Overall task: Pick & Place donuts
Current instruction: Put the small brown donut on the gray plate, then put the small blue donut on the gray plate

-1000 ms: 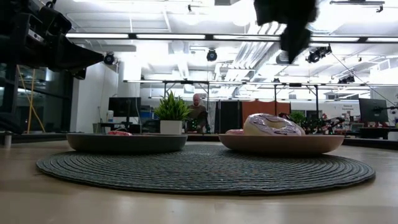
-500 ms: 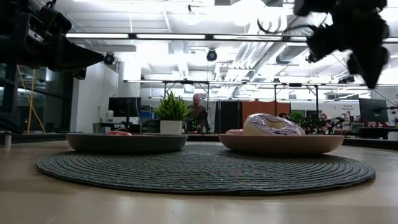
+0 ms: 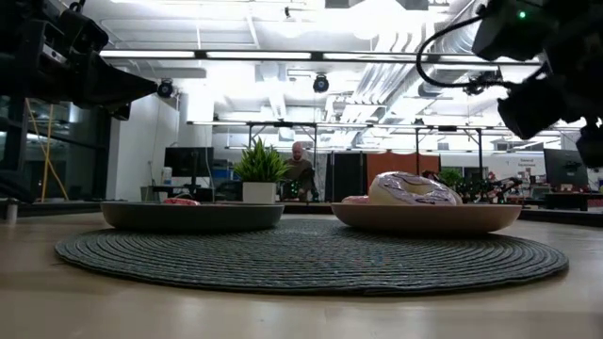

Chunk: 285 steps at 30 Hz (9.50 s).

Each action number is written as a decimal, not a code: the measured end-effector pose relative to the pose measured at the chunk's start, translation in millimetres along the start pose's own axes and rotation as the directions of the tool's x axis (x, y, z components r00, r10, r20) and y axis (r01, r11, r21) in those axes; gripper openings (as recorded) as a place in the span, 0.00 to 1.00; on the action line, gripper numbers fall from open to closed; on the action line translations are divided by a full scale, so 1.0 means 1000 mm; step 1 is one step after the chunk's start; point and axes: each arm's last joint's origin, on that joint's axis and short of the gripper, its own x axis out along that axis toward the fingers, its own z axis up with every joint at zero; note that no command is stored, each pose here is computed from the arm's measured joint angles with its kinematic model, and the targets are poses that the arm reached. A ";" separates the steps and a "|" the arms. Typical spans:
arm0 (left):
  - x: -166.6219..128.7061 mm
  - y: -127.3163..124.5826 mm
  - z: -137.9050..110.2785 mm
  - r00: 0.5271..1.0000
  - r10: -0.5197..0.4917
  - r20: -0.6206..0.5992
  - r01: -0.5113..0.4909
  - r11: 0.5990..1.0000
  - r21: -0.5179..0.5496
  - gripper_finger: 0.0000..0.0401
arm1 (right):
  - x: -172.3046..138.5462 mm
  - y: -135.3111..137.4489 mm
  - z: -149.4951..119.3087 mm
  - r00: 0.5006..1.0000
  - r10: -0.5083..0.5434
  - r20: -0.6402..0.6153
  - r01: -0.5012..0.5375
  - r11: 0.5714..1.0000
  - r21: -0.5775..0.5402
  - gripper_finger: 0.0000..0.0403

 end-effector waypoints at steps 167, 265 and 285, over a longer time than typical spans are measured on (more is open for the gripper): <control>0.000 0.000 0.000 1.000 0.000 0.000 0.000 1.000 0.000 0.01 | 0.069 0.121 -0.011 0.903 0.321 0.286 -0.239 0.928 -0.285 0.23; 0.000 0.001 0.000 1.000 0.026 0.001 -0.026 1.000 0.000 0.01 | 0.041 0.150 0.293 0.789 0.029 0.613 -0.059 0.998 0.030 0.23; 0.000 0.001 0.000 1.000 0.026 0.001 -0.026 1.000 0.000 0.01 | 0.042 0.151 0.292 0.798 0.036 0.602 -0.060 0.998 0.020 0.38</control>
